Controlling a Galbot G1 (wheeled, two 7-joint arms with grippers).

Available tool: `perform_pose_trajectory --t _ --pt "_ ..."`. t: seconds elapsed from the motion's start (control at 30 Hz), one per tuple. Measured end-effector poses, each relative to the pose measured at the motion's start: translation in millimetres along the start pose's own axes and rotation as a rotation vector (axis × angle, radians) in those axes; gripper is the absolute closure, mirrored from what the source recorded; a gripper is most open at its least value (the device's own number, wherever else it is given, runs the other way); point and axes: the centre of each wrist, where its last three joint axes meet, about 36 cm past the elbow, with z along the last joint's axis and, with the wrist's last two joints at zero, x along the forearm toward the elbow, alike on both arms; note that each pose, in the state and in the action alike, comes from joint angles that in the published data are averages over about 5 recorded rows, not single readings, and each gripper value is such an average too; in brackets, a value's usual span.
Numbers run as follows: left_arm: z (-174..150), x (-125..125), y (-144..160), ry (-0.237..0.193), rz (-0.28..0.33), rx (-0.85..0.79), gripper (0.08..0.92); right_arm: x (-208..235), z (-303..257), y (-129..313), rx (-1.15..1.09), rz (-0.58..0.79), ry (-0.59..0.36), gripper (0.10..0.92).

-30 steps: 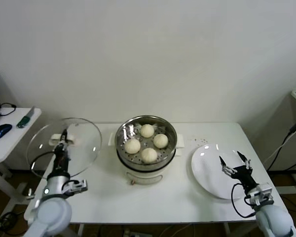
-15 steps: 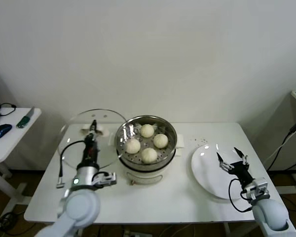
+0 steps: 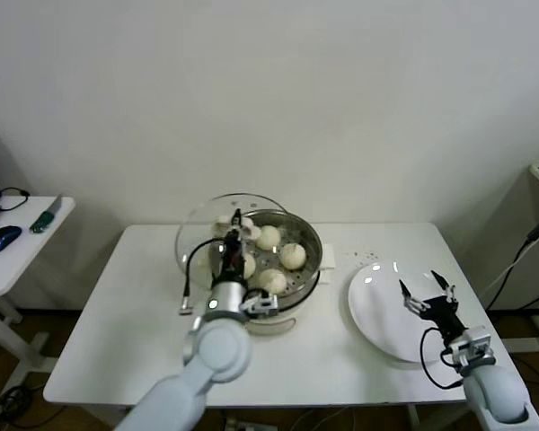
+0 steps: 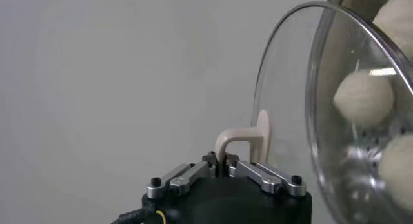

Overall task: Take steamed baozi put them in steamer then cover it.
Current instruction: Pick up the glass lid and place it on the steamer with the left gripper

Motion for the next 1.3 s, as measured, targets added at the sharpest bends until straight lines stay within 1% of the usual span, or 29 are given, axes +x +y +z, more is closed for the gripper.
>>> perform_pose_trajectory --t 0.2,0.37,0.7,1.0,1.3 --pt "-28.3 -9.0 -8.2 -0.005 0.037 0.018 0.847 1.5 2.0 -1.5 0.005 0.007 0.003 0.200" --pt "-41.9 -14.1 -17.2 0.000 0.059 0.018 0.847 3.1 4.0 -1.3 0.014 0.010 0.008 0.200" --pt "-52.0 -23.8 -32.1 0.013 0.075 0.002 0.847 3.6 6.3 -0.4 0.029 0.012 0.009 0.200" --pt "-63.9 -24.6 -35.4 -0.004 0.081 -0.001 0.847 4.2 9.4 2.7 0.033 0.007 0.012 0.200" --pt "-63.2 -26.0 -42.2 -0.001 0.095 -0.014 0.847 4.7 10.6 4.1 0.034 0.004 0.013 0.200"
